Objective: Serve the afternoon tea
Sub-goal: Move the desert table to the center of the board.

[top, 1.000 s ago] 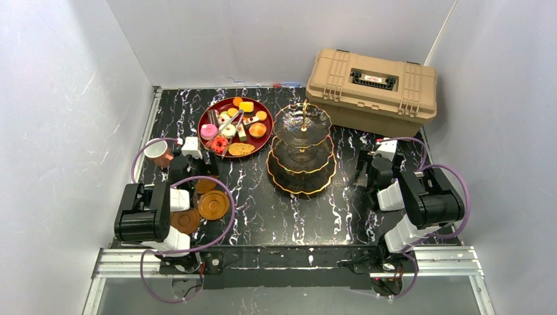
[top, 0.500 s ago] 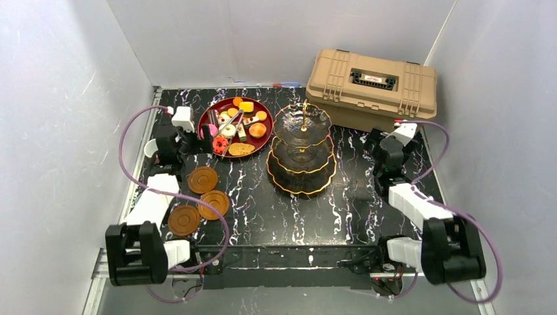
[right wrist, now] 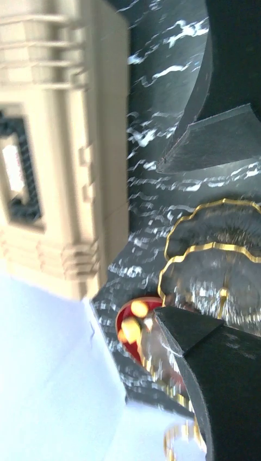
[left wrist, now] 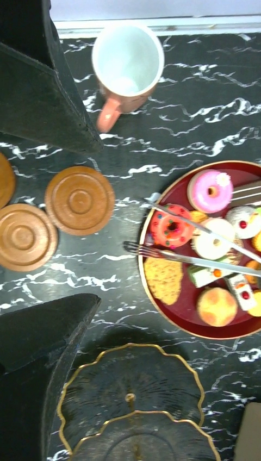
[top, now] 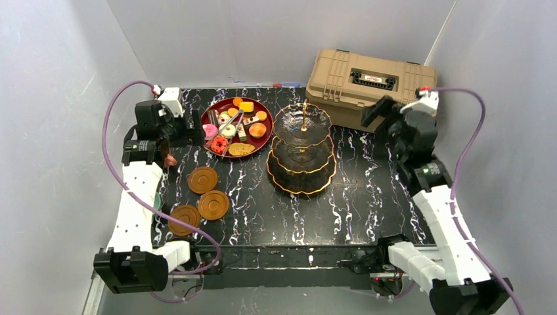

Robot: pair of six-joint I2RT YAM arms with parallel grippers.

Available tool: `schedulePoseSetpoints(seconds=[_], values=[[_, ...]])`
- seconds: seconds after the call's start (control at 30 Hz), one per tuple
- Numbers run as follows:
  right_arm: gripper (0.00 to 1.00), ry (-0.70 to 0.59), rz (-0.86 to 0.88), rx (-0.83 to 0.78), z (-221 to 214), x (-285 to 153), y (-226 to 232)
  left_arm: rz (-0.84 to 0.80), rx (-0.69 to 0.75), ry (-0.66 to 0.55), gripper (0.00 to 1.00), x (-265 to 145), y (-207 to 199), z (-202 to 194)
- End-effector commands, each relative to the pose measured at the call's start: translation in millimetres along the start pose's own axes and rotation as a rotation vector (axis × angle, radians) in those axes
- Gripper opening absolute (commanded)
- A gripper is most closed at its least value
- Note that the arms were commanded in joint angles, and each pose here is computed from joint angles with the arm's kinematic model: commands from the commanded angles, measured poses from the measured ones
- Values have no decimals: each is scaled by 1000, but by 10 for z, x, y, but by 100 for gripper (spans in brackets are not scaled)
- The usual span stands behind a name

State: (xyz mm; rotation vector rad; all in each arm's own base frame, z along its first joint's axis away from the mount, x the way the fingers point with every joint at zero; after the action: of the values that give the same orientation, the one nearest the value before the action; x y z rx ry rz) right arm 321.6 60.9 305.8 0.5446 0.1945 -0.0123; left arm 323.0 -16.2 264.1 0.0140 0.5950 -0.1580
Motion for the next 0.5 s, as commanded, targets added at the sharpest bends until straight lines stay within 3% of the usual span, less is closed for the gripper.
schedulePoseSetpoints(seconds=[0.0, 0.23, 0.43, 0.47], values=[[100, 115, 64, -104, 228, -245, 521, -21, -39, 108, 99, -249, -98, -265], [100, 158, 97, -352, 52, -522, 1573, -25, -95, 138, 99, -300, -136, -273], [100, 162, 97, -488, -136, -640, 2066, 30, -81, 129, 99, -333, -45, -243], [96, 162, 98, -501, -163, -629, 2097, 31, -79, 130, 99, -330, -43, -247]])
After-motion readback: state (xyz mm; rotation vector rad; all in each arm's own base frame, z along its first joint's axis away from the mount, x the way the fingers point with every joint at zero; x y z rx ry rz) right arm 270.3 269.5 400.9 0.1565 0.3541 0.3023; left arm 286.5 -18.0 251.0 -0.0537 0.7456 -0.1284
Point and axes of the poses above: each gripper's point midway between its finger pads, its own x axis out along the fingers, its own y axis along the line the jaws close on, z = x × y, the point moved 1 cm from there along -x, back along the fingers, and after that the axes turned 5 degrees about x, right-handed, at the moved point
